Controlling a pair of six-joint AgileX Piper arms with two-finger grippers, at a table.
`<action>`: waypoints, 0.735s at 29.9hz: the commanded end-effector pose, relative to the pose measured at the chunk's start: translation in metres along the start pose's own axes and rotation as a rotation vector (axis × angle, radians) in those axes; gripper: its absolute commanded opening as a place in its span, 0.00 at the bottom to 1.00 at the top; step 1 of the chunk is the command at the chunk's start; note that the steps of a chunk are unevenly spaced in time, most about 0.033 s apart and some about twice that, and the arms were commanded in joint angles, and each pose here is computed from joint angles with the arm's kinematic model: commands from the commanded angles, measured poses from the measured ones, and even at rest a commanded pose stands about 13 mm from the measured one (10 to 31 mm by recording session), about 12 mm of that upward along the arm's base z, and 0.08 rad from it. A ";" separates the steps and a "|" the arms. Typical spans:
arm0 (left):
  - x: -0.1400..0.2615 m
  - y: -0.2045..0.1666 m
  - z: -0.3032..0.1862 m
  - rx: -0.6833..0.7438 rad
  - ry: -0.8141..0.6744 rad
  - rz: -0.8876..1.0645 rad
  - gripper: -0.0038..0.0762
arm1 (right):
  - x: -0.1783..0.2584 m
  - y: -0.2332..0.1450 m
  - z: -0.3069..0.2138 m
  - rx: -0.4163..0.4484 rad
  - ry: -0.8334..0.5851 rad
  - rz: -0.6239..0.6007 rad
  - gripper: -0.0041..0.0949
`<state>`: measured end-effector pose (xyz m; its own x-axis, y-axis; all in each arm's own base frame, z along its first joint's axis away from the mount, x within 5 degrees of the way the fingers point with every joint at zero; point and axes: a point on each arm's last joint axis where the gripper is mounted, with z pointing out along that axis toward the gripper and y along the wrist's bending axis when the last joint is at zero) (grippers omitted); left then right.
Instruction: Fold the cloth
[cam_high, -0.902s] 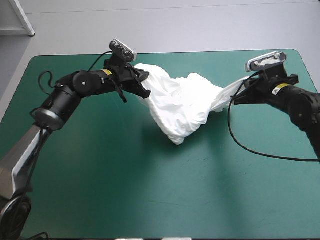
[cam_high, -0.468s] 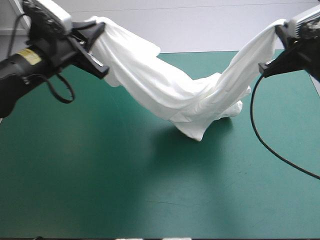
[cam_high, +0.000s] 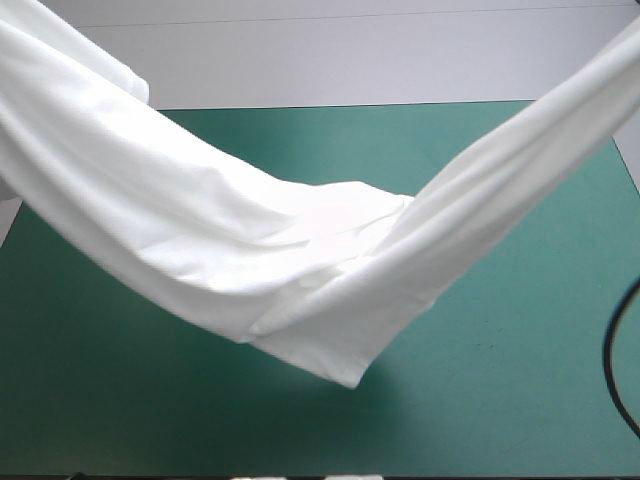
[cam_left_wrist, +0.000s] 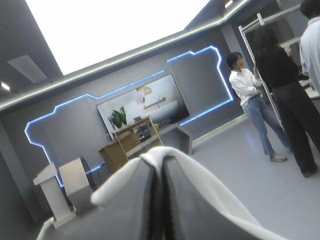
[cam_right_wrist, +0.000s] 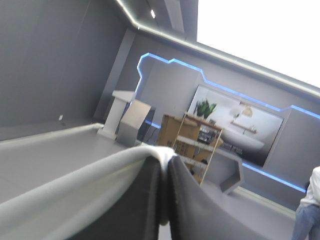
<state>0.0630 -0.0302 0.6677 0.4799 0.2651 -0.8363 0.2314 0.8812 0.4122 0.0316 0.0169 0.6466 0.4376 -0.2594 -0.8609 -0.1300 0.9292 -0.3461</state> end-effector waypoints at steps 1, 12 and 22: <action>-0.023 0.011 -0.021 -0.068 -0.117 0.004 0.07 | -0.025 -0.006 -0.022 0.051 -0.136 -0.019 0.04; 0.016 0.009 0.008 -0.102 0.145 0.009 0.07 | 0.003 0.002 0.003 -0.020 0.024 0.014 0.04; 0.141 -0.038 0.091 0.022 0.561 0.014 0.07 | 0.116 0.032 0.072 -0.140 0.375 0.135 0.04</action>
<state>0.1842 -0.0579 0.5771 -0.0491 0.4556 -0.8888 0.2743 0.8618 0.4266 0.1221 0.0322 0.5731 0.0463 -0.2860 -0.9571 -0.2978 0.9106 -0.2866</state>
